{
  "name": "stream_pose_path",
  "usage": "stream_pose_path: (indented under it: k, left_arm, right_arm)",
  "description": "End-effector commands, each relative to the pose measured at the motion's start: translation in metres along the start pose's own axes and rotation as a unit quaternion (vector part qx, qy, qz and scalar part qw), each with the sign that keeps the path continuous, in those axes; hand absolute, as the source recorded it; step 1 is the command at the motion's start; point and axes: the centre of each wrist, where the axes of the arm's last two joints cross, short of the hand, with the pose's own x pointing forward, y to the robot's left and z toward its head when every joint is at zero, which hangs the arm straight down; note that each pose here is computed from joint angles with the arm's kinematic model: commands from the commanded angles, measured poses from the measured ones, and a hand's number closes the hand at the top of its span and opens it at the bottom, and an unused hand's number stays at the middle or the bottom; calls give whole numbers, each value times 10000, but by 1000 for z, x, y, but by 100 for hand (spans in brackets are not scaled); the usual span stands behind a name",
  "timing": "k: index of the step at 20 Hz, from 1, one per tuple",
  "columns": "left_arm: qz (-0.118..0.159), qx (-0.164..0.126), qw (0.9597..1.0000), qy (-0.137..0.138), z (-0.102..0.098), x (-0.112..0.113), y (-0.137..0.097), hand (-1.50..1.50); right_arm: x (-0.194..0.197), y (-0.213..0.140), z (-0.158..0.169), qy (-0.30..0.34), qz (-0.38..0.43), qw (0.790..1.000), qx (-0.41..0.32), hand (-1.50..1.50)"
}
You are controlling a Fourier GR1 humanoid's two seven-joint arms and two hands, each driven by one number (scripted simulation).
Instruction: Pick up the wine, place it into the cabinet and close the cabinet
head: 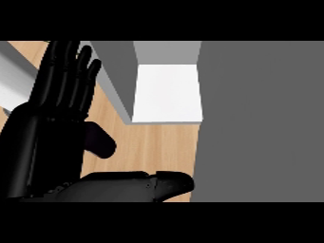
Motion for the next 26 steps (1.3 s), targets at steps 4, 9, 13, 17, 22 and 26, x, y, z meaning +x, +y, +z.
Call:
stream_pose_path:
  k: [4, 9, 13, 17, 22, 26]
  left_arm:
    - [-261, 243, 9994, 46, 7, 5, 42, -150]
    - [-349, 374, 9986, 168, -3, 8, 50, -150]
    - [-493, 591, 9968, 205, 8, -10, 76, -150]
    - [-514, 700, 9958, 285, 5, -20, 83, -150]
    - [-543, 689, 9950, 479, -4, -47, 89, -150]
    - [-498, 853, 9929, 664, -7, -57, 116, -150]
  right_arm:
    - [45, 5, 28, -356, -142, 9992, 90, -150]
    - [51, 6, 28, -331, -192, 9992, 99, -150]
    - [50, 1, 32, -462, -28, 9989, 105, -150]
    - [45, 3, 26, -452, -118, 9989, 80, -150]
    - [51, 4, 30, -423, -85, 9989, 198, -150]
    - [56, 11, 40, -462, -123, 9988, 47, -150]
